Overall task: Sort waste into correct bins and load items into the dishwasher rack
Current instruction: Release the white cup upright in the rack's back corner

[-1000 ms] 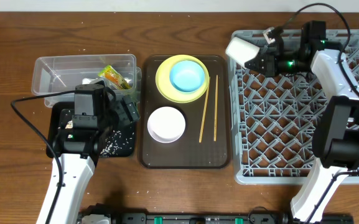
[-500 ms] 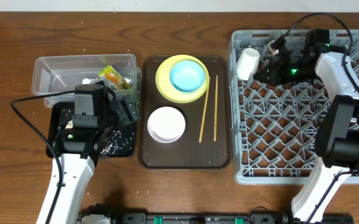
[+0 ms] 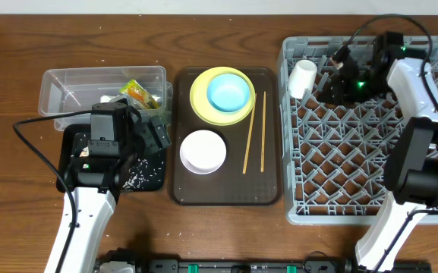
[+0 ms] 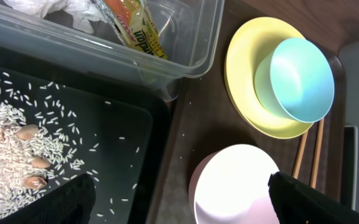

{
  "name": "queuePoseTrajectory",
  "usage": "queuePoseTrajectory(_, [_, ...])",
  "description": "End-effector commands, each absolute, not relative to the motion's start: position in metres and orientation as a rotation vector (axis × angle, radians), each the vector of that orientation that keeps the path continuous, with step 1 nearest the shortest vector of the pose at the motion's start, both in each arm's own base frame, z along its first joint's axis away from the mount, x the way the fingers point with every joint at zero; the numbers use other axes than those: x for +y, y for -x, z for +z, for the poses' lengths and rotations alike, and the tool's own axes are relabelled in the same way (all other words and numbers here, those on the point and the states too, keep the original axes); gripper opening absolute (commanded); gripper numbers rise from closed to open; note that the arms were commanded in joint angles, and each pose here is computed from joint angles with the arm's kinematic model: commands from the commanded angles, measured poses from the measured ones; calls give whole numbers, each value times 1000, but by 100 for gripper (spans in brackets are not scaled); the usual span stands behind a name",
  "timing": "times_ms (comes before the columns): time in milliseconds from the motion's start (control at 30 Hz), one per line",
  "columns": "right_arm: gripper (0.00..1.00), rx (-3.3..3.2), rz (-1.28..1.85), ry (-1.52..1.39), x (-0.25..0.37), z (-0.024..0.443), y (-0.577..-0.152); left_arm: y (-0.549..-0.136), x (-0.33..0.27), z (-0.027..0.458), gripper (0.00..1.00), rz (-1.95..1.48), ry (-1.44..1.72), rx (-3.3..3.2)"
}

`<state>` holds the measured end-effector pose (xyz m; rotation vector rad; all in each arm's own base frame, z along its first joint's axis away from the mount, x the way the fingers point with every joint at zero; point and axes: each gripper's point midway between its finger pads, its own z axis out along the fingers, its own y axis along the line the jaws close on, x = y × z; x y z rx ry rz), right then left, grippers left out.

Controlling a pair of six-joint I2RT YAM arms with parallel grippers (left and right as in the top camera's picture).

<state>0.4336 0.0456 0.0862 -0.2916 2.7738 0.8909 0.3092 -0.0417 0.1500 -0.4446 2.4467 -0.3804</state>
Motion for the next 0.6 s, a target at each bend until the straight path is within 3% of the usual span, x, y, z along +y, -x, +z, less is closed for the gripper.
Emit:
queuePoseTrajectory(0, [2,2762,718,225,31,124,-444,-315,-40,159,91,-368,435,2424])
queuePoseTrajectory(200, [2,2767,504,205,36,154,-441,-315,-40,159,92,-368,435,2424])
queuePoseTrajectory(367, [16,2731,510,307,75,174,-432,-315,-40,159,91,-368,435,2424])
queuePoseTrajectory(500, [34,2746,607,385,118,178,-417,-315,-40,159,91,-368,435,2424])
queuePoseTrajectory(567, [58,2733,710,445,144,181,-408,-315,-40,159,92,-368,435,2424])
